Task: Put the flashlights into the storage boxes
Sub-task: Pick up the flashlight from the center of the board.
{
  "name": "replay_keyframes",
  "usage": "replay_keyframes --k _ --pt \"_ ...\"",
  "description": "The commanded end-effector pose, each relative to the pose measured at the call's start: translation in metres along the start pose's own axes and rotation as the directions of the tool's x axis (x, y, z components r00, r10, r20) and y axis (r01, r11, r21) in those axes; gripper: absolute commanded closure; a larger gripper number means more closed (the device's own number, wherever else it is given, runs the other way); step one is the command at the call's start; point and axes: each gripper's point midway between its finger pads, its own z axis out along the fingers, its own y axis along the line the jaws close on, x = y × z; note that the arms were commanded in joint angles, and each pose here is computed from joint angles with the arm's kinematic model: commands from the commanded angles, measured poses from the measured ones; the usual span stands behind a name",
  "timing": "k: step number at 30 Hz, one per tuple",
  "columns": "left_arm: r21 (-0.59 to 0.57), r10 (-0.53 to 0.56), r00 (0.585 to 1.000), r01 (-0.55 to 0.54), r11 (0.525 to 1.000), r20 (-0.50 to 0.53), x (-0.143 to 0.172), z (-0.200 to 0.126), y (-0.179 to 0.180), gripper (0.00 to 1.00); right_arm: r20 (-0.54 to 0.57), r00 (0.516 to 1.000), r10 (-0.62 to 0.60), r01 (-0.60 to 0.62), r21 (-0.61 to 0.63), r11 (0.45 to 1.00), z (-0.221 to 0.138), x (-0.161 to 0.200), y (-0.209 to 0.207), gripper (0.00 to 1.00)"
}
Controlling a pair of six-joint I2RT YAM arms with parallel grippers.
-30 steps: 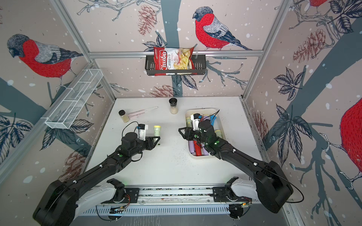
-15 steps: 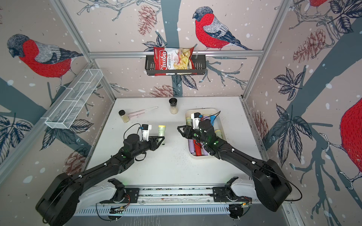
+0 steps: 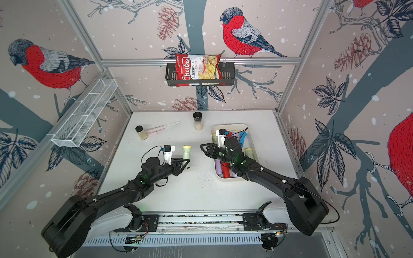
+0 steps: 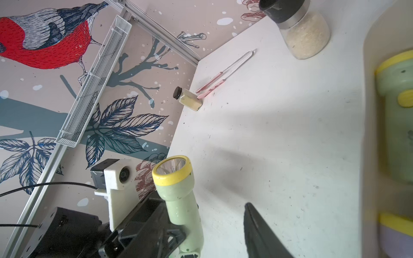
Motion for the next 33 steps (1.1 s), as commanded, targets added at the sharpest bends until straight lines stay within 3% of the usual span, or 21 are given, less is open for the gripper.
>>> replay_keyframes --k 1,24,33 --pt "0.064 0.053 0.997 -0.056 0.996 0.053 -0.013 0.001 -0.014 1.00 0.036 0.999 0.000 0.002 -0.039 0.999 0.002 -0.007 0.014 0.42" --pt "0.087 0.058 0.997 -0.062 0.994 0.050 -0.013 0.004 -0.019 0.99 -0.108 0.994 -0.030 0.015 -0.142 0.990 0.063 0.034 0.057 0.38" --pt "0.103 0.060 0.997 -0.064 0.993 0.046 -0.013 0.004 -0.023 0.99 -0.123 0.991 -0.062 0.042 -0.158 0.987 0.076 0.038 0.065 0.51"
